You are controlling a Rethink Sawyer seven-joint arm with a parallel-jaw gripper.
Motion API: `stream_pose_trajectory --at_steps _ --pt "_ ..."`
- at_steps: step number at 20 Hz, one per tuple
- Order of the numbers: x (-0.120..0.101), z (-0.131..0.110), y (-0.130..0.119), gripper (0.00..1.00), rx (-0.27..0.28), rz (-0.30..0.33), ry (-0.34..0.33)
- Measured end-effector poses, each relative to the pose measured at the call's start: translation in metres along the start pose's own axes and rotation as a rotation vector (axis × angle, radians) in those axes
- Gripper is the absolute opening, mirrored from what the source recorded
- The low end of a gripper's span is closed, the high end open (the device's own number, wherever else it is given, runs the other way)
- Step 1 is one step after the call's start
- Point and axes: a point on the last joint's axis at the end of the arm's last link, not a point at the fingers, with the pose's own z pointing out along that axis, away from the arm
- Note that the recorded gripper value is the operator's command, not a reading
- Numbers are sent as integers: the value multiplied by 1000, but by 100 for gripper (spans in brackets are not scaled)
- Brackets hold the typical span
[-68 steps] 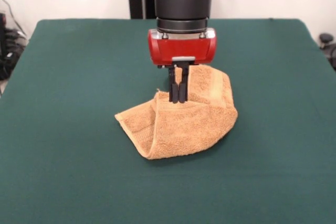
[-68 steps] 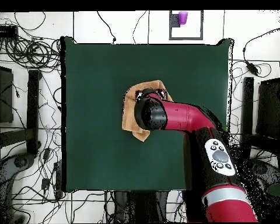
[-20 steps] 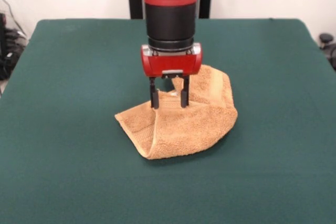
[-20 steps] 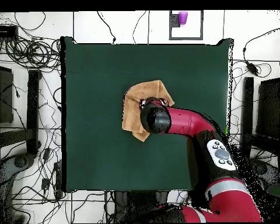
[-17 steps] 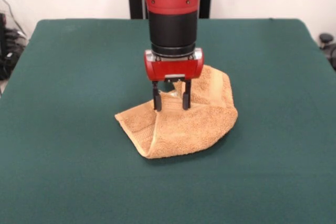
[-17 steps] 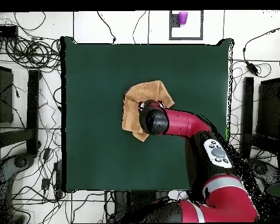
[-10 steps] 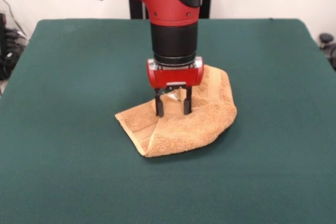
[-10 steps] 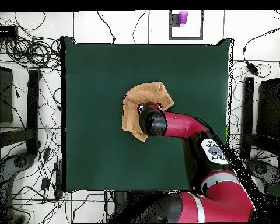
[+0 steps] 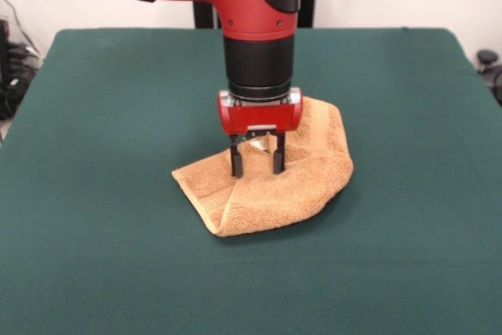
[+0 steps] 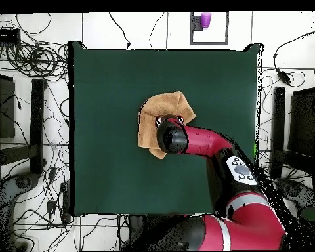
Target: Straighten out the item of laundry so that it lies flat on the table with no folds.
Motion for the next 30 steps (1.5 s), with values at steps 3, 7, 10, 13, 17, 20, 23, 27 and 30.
stream_pose_trajectory --at_steps 3,7,10,13,17,20,23,27,30 --pt "0 0 0 100 0 1 0" --pt "0 0 -4 100 1 7 -1" --pt "0 0 -7 100 2 12 -1" --pt "1 0 -14 100 5 22 0" --pt "2 -1 -28 100 10 42 -1" --pt "2 -1 -34 100 12 51 -1" --pt "2 -1 -34 100 13 52 -1" --pt "3 -1 -34 100 12 52 0" --pt "3 -1 -34 100 12 51 -1"
